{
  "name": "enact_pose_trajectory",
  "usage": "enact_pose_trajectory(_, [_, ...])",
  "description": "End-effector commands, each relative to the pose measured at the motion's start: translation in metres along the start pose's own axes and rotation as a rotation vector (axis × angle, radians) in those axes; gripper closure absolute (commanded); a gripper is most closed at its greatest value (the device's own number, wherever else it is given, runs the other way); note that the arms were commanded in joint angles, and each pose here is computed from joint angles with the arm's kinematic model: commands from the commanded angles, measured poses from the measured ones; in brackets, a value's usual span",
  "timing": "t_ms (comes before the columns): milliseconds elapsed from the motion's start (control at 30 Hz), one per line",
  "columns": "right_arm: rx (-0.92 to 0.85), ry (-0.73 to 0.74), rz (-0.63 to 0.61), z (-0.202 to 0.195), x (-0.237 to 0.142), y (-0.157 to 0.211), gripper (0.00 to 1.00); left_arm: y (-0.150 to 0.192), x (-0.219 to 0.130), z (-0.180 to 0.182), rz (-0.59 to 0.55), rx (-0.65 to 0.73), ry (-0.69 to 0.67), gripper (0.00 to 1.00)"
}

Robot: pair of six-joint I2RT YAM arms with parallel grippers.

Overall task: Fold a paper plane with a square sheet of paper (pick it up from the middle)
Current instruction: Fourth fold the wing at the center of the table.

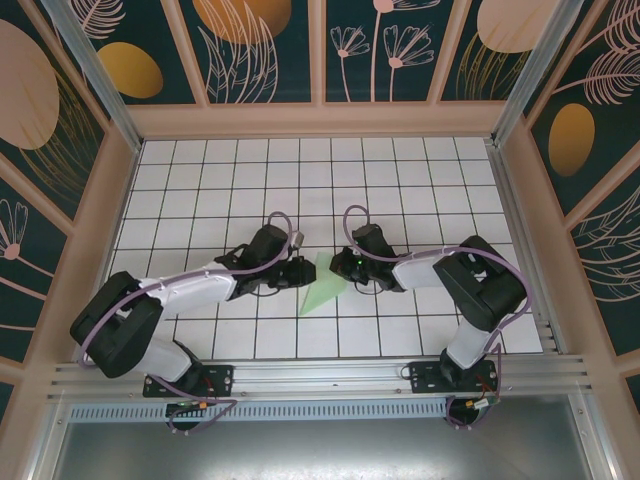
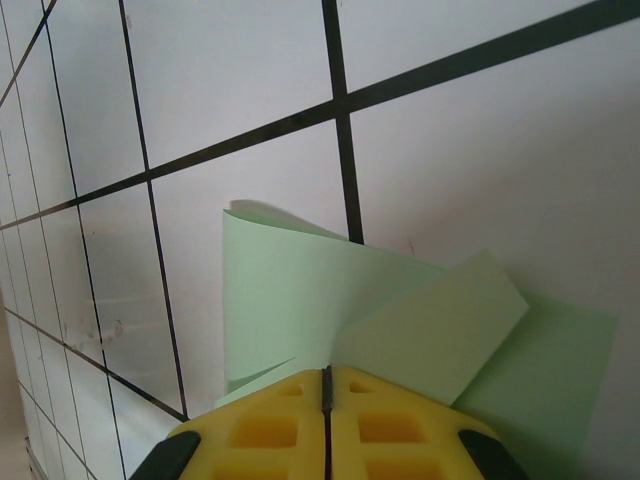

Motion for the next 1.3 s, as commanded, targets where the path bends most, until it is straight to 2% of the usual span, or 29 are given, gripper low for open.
enact_pose_trajectory(0, [0.049, 0.139, 0.009, -0.031, 0.005, 0.01, 0.91, -0.003, 0.004, -0.016, 0.032, -0.036, 0.12, 0.82])
enact_pose_trajectory(167, [0.054, 0.146, 0.01, -0.032, 0.005, 0.01, 0.91, 0.001, 0.027, -0.017, 0.108, -0.062, 0.153, 0.82])
enact_pose_trajectory(300, [0.056, 0.146, 0.006, -0.032, 0.004, 0.011, 0.91, 0.007, 0.038, 0.0, 0.109, -0.096, 0.074, 0.82])
enact_pose_trajectory(533, [0.059, 0.157, 0.007, -0.035, 0.004, 0.013, 0.91, 0.026, 0.053, 0.023, 0.168, -0.136, 0.039, 0.82])
enact_pose_trajectory(633, [0.055, 0.165, 0.007, -0.036, 0.004, 0.013, 0.91, 0.035, 0.052, 0.03, 0.191, -0.14, 0.023, 0.81])
enact_pose_trajectory(800, [0.055, 0.174, 0.003, -0.036, 0.003, 0.012, 0.91, 0.057, 0.047, 0.055, 0.232, -0.148, -0.111, 0.81])
enact_pose_trajectory(933, [0.061, 0.174, 0.006, -0.037, 0.004, 0.012, 0.9, 0.075, 0.038, 0.069, 0.253, -0.166, -0.158, 0.81])
enact_pose_trajectory(1267, [0.037, 0.169, 0.023, -0.032, 0.01, 0.01, 0.9, 0.098, 0.006, 0.076, 0.23, -0.185, -0.172, 0.82])
Point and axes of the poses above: each hand's point on the last joint's axis, 136 mm out from that joint toward the fingers, its own x axis out along the fingers, its own z axis along the line the jaws close on, y = z × x, the point moved 8 cm from there along -x, back along the fingers, and after that the axes turned 7 degrees about x, right-handed, at the moved point
